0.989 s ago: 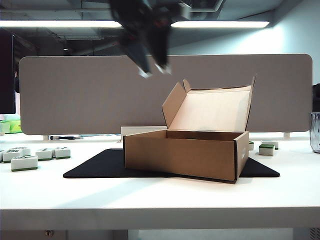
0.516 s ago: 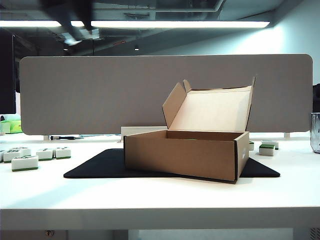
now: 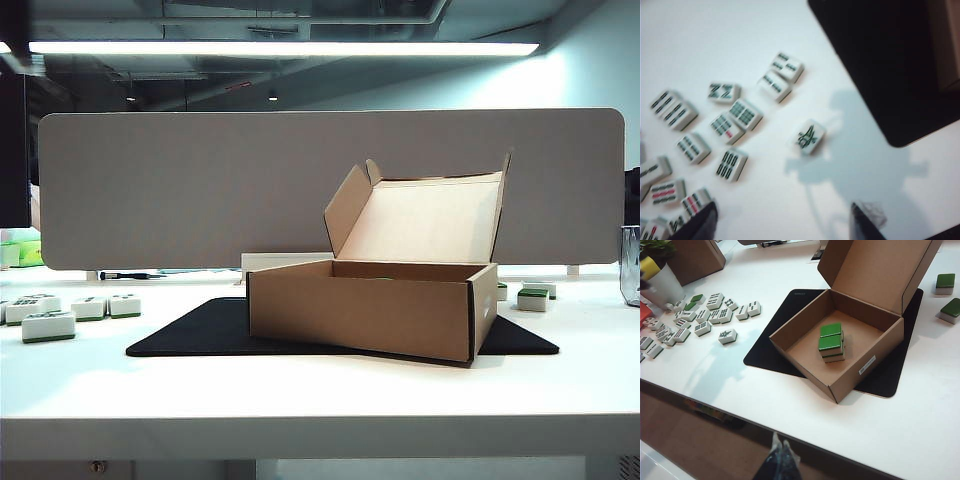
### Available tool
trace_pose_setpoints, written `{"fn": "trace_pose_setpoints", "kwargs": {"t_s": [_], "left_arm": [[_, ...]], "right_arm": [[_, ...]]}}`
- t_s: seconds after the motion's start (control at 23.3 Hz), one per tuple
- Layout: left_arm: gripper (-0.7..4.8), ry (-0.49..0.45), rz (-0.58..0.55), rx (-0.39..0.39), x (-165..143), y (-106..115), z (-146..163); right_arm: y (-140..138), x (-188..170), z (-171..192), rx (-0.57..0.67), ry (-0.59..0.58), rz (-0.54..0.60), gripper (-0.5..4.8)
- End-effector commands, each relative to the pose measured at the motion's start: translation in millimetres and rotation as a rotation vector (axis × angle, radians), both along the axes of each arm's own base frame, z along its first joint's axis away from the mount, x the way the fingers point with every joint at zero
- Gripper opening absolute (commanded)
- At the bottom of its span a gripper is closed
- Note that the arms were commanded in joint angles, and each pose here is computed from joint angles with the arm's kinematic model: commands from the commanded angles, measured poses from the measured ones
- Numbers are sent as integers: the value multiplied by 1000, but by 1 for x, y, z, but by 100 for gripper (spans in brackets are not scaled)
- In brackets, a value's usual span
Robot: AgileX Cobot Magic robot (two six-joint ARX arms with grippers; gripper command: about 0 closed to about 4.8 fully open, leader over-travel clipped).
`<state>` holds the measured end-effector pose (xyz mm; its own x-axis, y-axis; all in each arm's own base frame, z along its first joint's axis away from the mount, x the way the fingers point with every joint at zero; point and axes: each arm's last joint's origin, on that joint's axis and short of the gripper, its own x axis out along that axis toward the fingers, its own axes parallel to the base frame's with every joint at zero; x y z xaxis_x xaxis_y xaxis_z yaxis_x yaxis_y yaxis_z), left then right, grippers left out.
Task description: Pick up four mahjong tiles and put them into the paper box.
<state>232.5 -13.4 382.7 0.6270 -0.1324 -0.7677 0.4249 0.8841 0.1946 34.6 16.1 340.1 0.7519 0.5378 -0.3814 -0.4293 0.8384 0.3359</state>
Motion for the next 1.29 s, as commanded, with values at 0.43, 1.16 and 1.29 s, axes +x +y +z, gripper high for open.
{"fn": "trace_pose_setpoints", "kwargs": {"t_s": [0.43,1.16,1.29], "left_arm": [[270,-36,127,-89,-68,8,-35],[-6,177,70,-292,-95,3,-85],[-6,177,66,-293,-95,3,-85]], "right_arm": [[0,0,2,-1,-17,0,-1],[0,0,2,-1,-17,1,-1],[0,0,2,-1,-17,0,-1]]}}
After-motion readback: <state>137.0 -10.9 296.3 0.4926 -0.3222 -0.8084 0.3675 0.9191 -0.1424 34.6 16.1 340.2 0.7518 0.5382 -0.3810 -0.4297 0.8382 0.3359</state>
